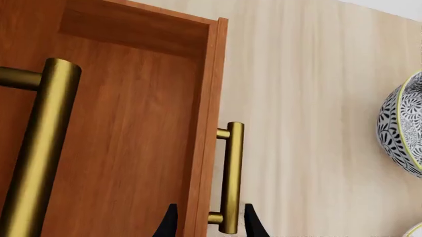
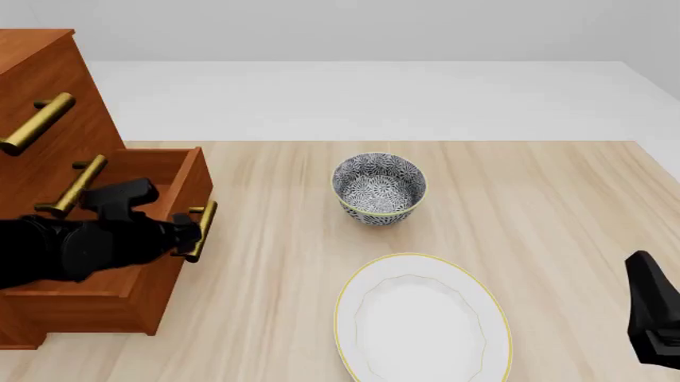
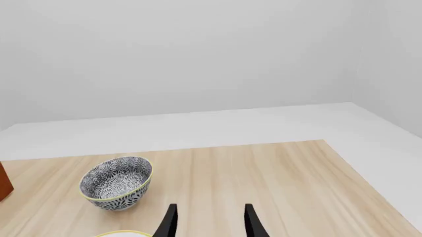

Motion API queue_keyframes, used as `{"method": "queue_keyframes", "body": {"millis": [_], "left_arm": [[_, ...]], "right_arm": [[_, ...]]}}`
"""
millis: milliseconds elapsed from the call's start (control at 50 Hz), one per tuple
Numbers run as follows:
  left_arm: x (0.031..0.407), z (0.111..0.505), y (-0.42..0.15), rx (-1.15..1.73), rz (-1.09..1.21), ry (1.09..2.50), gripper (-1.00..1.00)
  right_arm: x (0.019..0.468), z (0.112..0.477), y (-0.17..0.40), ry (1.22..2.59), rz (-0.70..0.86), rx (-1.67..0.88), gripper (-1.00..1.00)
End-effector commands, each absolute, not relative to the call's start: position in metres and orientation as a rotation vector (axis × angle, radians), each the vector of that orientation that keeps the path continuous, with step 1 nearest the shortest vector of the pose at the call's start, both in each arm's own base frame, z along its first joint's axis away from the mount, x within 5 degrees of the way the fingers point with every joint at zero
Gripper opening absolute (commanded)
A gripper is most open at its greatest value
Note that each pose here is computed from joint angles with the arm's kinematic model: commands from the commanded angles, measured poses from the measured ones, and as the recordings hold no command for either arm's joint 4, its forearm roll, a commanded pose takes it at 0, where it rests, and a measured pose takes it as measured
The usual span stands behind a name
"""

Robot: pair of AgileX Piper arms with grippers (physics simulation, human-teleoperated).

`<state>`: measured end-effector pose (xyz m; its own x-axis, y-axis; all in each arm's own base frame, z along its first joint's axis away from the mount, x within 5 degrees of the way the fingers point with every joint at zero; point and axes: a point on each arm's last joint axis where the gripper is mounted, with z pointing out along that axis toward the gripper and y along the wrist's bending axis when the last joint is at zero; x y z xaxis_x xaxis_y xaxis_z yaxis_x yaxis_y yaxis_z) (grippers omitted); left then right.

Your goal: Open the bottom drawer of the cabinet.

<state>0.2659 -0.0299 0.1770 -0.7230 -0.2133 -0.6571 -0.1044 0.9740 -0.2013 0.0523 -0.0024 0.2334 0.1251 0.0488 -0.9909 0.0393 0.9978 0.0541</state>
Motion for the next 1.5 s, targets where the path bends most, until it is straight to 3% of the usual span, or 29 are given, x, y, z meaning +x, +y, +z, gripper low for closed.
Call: {"method": "queue_keyframes", "body": {"millis": [20, 1100, 1500], "left_arm": [[0.264, 0.169, -0.038, -0.213, -0.217, 2.392, 1.0], [0.266, 0.152, -0.112, -0.038, -0.389, 2.415, 1.0], [0.266, 0.177, -0.11, 0.02, -0.37, 2.384, 1.0]], "right_arm": [[0.053, 0.23, -0.002, 1.446, 0.007, 0.073, 1.0], [0.055, 0.218, -0.003, 1.442, 0.013, 0.077, 1.0], [0.055, 0.22, -0.002, 1.442, 0.014, 0.078, 1.0]]}}
